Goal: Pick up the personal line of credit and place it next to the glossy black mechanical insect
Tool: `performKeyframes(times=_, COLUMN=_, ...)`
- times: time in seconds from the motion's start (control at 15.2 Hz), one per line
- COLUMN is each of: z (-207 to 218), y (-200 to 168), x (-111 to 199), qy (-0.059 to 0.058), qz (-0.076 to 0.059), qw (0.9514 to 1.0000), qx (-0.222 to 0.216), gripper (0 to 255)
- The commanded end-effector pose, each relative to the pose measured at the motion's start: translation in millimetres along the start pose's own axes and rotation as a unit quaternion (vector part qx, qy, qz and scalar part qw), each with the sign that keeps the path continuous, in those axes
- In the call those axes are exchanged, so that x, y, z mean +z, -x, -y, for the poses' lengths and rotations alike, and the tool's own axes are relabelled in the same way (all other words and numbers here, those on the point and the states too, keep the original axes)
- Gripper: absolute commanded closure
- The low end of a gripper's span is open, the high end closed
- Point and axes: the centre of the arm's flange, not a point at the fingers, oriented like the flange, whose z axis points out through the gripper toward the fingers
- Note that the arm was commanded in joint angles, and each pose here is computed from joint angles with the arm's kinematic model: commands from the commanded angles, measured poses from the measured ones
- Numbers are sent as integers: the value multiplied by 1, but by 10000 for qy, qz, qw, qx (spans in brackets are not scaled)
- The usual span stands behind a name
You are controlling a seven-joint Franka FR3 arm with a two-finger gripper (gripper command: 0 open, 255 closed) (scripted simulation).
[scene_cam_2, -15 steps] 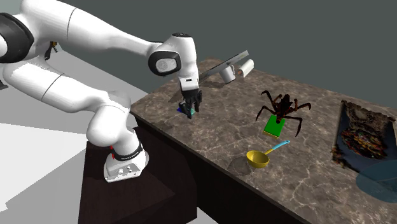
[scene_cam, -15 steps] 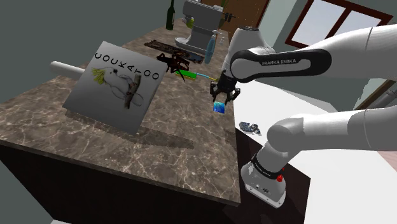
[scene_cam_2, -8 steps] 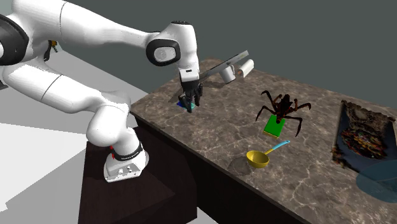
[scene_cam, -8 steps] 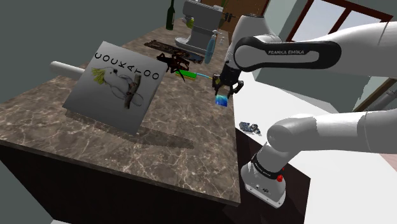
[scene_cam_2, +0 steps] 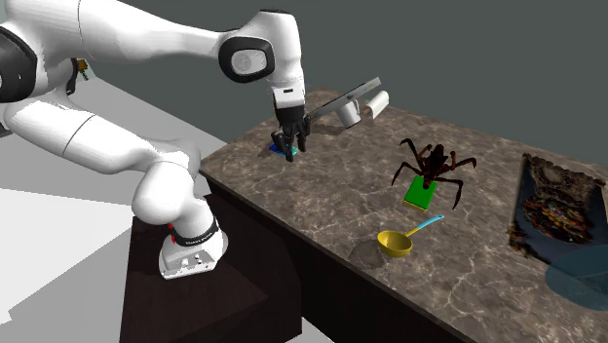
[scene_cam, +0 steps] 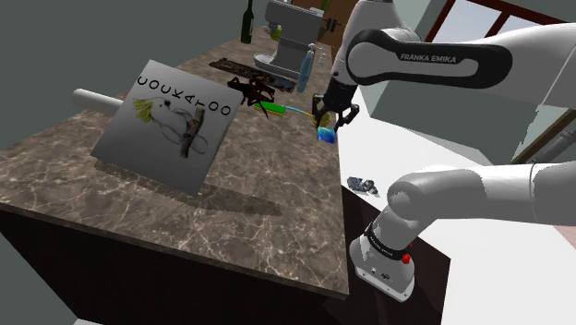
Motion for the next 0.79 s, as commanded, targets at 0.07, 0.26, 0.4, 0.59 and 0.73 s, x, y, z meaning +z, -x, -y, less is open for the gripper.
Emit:
performKeyframes(times=0.07, z=-1, y=-3, x=-16, qy=2, qz=1, qw=10000, qx=0, gripper=255)
performKeyframes(times=0.26, z=-1, y=-5, x=-32, qy=2, qz=1, qw=10000, qx=0, gripper=255)
performKeyframes(times=0.4, z=-2, y=-7, x=-42, qy=2, qz=1, qw=10000, qx=0, gripper=255)
performKeyframes(times=0.59, z=11, y=-10, x=-49, qy=2, qz=1, qw=10000, qx=0, gripper=255)
performKeyframes(times=0.73, z=37, y=-16, x=-49, qy=2, qz=1, qw=10000, qx=0, gripper=255)
